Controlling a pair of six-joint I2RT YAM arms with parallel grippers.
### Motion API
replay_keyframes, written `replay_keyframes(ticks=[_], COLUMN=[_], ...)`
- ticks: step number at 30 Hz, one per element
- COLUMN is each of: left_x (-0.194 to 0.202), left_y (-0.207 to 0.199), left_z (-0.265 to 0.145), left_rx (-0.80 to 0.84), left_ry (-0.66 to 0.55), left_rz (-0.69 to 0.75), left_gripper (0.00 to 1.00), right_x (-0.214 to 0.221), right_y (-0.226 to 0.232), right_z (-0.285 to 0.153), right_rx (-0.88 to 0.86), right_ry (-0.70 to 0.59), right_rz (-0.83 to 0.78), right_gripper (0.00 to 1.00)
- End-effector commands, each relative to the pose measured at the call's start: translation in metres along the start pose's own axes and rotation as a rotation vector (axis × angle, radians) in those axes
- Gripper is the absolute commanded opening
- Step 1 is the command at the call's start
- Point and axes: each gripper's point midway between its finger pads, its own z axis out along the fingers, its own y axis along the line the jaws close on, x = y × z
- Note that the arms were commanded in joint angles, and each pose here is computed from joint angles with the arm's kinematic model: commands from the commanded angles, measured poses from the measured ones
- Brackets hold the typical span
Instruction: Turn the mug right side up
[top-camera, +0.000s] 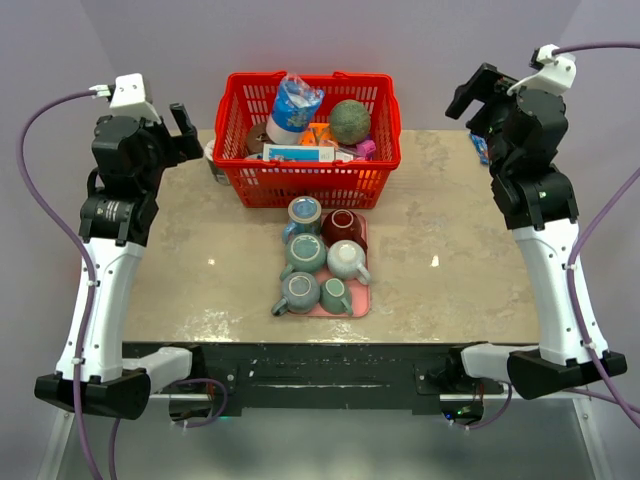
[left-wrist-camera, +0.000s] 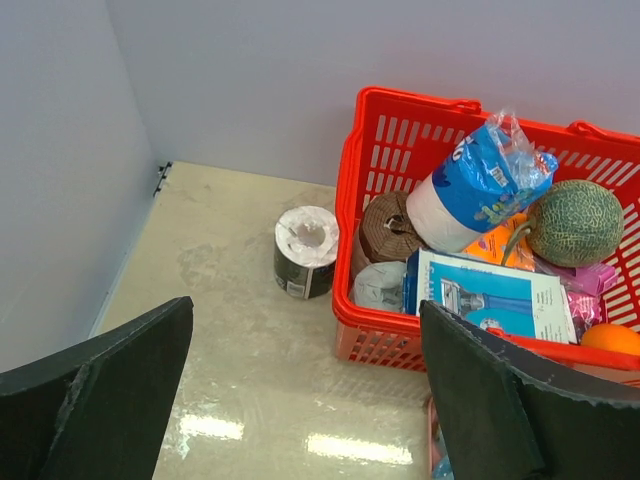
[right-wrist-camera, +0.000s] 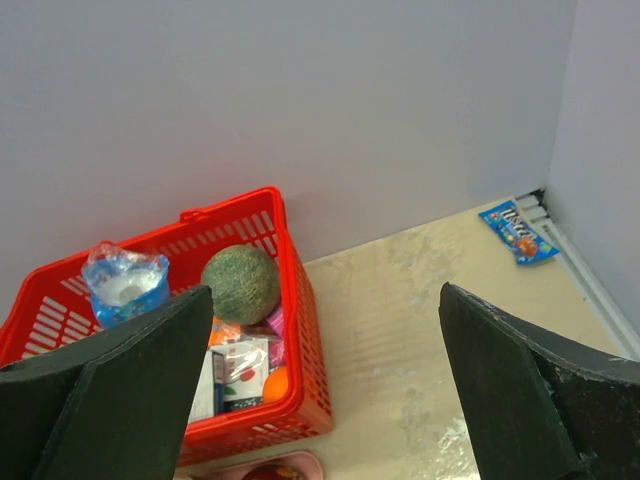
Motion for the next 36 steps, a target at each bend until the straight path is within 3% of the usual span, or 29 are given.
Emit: replay_keyframes(ticks=[1, 5, 16, 22, 26, 31, 36], left_x=[-0.001, 0.005, 0.024, 0.034, 0.043, 0.022, 0.019], left_y=[-0.014, -0.030, -0.030, -0.023, -0.021, -0.021, -0.031], left_z=[-0.002, -0.003, 0.002, 0.004, 0.014, 0.006, 0.003], left_rx=[0.090, 0.188, 0.191, 0.146, 0.120, 0.132, 0.194], left_ry=[-0.027, -0.017, 0.030, 0.022, 0.042, -0.102, -0.109], left_rz=[-0.001, -0.006, -0.005, -0.044, -0.085, -0.147, -0.150], left_gripper=[0.99, 0.99, 0.99, 0.99, 0.99, 0.99, 0.99], right_x=[0.010, 0.035, 0.089, 0.131, 0.166, 0.218, 0.255], right_y=[0.018, 0.019, 0.017, 0.071, 0.115, 0.110, 0.095], right_z=[-0.001, 0.007, 0.008, -0.039, -0.092, -0.128, -0.146], right_rx=[-0.082, -0.074, -0.118, -0.479, -0.668, -0.721, -0.742], right_ry=[0.058, 0.131, 0.287, 0.397, 0.467, 0.552, 0.631], right_rz=[0.070, 0.079, -0.021, 0.074, -0.045, -0.185, -0.228], right_gripper=[0.99, 0.99, 0.99, 0.98, 0.98, 0.97, 0.96])
